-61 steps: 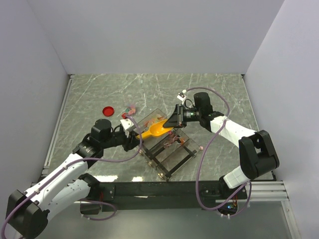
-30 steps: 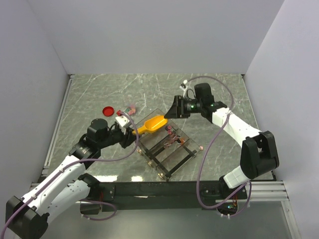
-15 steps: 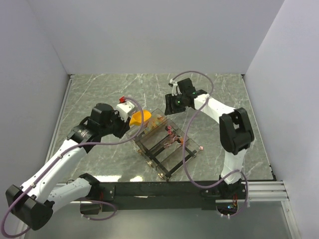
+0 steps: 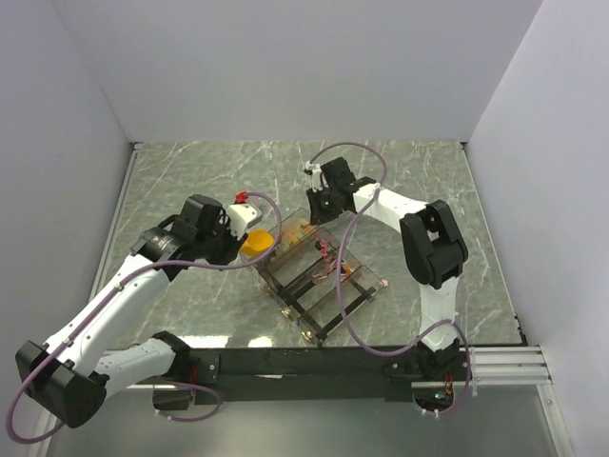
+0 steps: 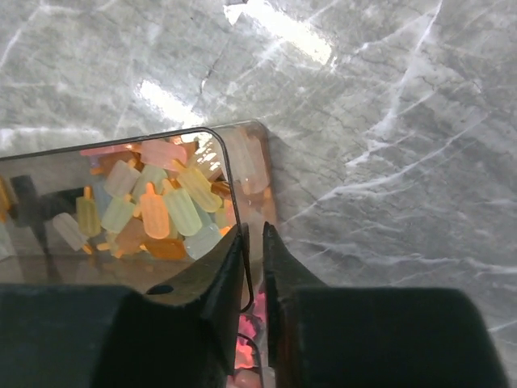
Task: Pack the candies
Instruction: Scoop the fake candies from the storage box.
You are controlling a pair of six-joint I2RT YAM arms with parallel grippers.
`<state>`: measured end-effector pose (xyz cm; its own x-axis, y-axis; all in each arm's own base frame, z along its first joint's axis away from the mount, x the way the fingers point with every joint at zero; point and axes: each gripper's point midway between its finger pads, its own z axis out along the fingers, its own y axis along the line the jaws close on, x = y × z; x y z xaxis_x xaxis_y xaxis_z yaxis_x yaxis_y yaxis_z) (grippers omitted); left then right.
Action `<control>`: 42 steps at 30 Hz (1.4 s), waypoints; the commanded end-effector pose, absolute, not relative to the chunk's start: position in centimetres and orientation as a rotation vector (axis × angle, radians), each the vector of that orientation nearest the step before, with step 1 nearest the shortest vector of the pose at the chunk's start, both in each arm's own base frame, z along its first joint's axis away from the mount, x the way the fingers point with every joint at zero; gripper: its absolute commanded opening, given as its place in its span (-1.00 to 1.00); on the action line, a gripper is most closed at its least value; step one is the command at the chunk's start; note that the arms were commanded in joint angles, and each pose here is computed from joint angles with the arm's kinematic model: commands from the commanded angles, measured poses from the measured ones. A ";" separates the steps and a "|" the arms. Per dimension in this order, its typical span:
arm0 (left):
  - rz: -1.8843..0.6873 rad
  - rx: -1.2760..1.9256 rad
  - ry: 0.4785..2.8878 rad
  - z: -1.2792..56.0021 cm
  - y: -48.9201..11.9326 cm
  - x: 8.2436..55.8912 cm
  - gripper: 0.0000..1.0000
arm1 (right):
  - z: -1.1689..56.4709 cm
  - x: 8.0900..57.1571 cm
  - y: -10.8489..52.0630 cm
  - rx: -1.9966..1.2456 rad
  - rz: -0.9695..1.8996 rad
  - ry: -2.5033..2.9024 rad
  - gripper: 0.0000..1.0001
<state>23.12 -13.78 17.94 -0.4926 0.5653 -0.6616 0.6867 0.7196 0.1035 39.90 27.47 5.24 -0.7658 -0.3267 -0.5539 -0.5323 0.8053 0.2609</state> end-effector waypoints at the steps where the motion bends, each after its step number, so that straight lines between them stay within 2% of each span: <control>1: -0.229 1.025 2.168 20.0 -14.0 23.2 -0.99 | 6.2 39.6 26.7 -0.712 0.508 2.416 -0.67; 2: -0.234 1.046 2.171 20.0 -14.1 23.1 -0.99 | 6.4 39.6 26.4 -0.717 0.488 2.405 -0.77; 8: -0.196 1.201 2.166 20.1 -13.9 23.1 -0.99 | 7.1 38.5 25.6 -0.772 0.386 2.364 -1.00; 19: -0.188 1.434 2.190 20.5 -15.3 24.2 -0.99 | 7.9 38.2 25.9 -0.829 0.252 2.322 -1.00; 32: 0.020 1.456 2.389 19.4 -14.2 24.5 -0.99 | 7.9 38.4 25.9 -0.827 0.234 2.303 -1.00; 42: 0.034 1.538 2.438 17.5 -15.5 24.8 -0.99 | 8.3 38.4 26.1 -0.820 0.253 2.282 -1.00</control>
<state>24.50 -15.43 17.03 -0.3993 0.8914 -0.2144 0.8894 0.4334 0.1455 38.12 25.40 5.30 -0.6219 -0.4995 -0.6030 -0.6064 0.7945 -0.0327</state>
